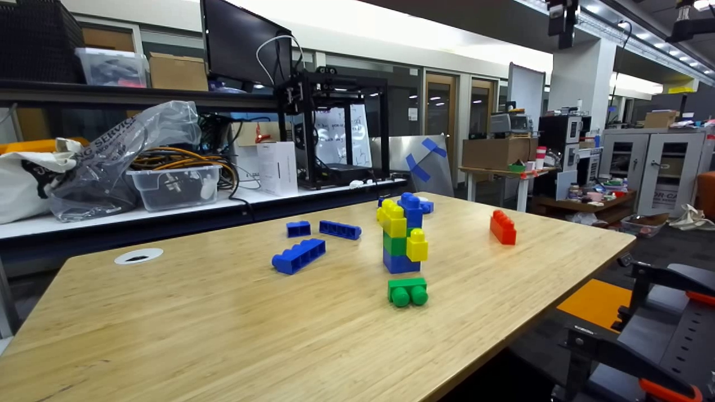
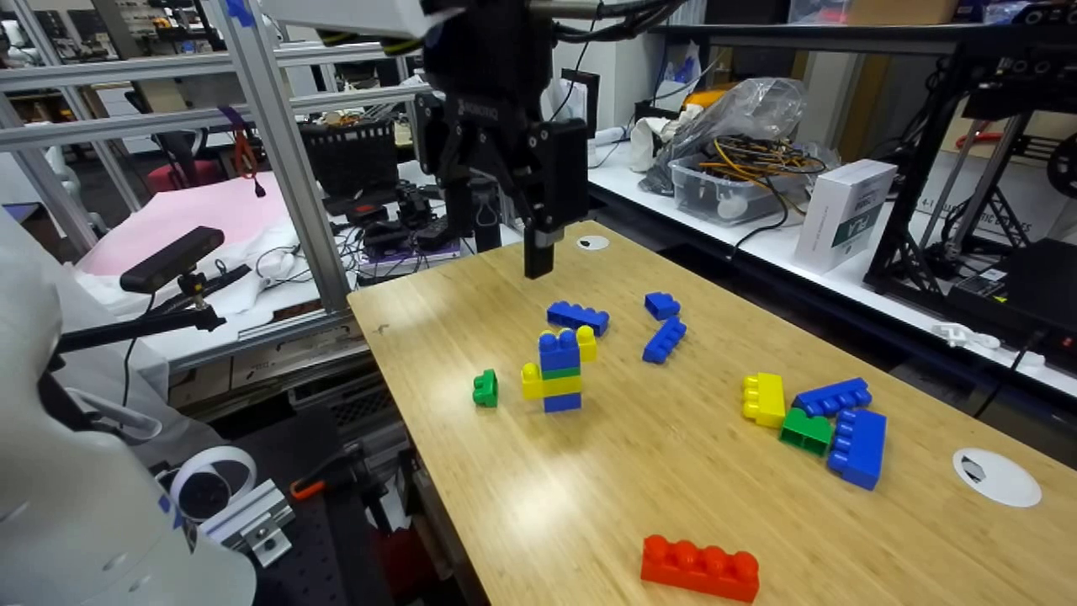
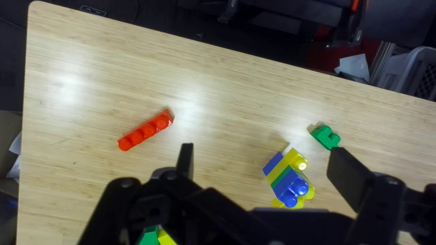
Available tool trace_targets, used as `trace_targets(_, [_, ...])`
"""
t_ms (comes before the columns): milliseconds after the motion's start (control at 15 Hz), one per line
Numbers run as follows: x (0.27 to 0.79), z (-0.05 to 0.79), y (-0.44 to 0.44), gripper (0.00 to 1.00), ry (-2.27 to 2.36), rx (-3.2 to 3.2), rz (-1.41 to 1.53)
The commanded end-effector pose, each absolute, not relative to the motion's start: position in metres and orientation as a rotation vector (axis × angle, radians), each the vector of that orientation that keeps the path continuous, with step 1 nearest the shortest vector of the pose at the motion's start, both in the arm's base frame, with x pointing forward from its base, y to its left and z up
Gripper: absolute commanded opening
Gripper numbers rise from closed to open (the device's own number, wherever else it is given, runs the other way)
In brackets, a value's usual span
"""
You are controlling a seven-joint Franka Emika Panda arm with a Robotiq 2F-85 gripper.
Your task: Take the green block on the right then place it at the top of the slack of blocks
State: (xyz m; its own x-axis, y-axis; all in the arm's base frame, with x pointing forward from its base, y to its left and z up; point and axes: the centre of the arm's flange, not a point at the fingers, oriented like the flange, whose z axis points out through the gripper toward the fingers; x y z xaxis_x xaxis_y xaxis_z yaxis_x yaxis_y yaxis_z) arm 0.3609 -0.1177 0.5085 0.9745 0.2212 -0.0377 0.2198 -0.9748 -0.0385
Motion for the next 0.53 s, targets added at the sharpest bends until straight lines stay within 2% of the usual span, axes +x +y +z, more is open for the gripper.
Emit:
trace_targets(0, [0.39,0.486,-0.089,1.0,-0.241,-3.066,0.053])
trace_targets(467, [0.448,0.425,-0.018,1.0,0.146,-3.064,-0.014])
